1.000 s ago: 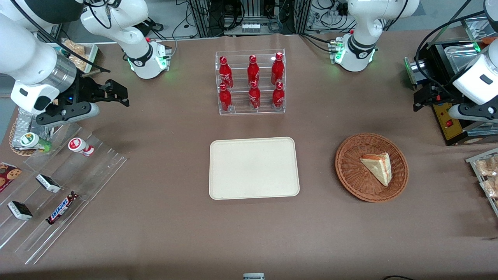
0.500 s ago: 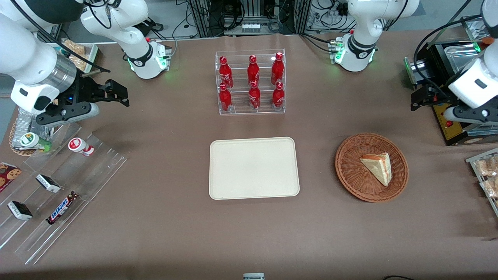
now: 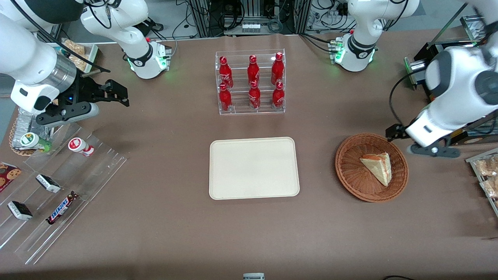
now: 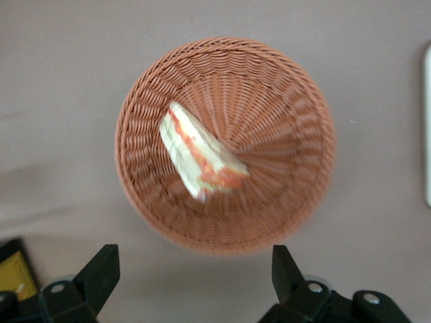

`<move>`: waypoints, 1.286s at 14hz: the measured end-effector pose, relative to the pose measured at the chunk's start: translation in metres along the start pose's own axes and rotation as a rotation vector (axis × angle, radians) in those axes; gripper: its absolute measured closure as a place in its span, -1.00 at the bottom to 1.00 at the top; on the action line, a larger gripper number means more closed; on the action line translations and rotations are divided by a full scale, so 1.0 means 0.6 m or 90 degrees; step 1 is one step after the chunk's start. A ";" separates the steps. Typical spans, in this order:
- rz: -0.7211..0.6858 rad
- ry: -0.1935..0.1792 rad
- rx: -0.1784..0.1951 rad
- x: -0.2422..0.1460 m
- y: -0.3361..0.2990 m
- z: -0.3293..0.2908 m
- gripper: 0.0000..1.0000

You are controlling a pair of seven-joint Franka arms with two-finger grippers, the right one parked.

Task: Place sandwich from basket to tray
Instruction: 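Lower the left gripper and grasp the wrapped sandwich in the basket, then lift the sandwich and carry it over the cream tray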

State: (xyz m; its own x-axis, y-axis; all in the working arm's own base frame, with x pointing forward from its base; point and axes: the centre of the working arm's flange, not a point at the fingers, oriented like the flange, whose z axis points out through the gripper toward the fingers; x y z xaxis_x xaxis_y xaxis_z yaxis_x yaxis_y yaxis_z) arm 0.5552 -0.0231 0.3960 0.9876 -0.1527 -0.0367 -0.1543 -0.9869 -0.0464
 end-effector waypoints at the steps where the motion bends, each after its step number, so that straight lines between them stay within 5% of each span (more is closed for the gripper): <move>1: -0.011 0.011 0.002 -0.006 0.003 0.048 -1.00; 3: -0.082 0.031 0.000 -0.014 0.006 0.117 -1.00; 8: -0.463 0.053 -0.014 -0.004 0.006 0.171 -1.00; 11: -0.560 0.062 -0.023 0.004 0.008 0.208 -0.89; 16: -0.574 0.051 -0.019 0.012 0.011 0.225 0.08; 18: -0.555 0.029 -0.009 0.035 0.022 0.184 0.34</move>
State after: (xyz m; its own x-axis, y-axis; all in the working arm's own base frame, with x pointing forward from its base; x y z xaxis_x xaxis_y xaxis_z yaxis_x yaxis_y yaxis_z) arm 0.5709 -0.0339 0.2844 0.7535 0.6558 0.0464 0.6572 -0.7532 -0.0267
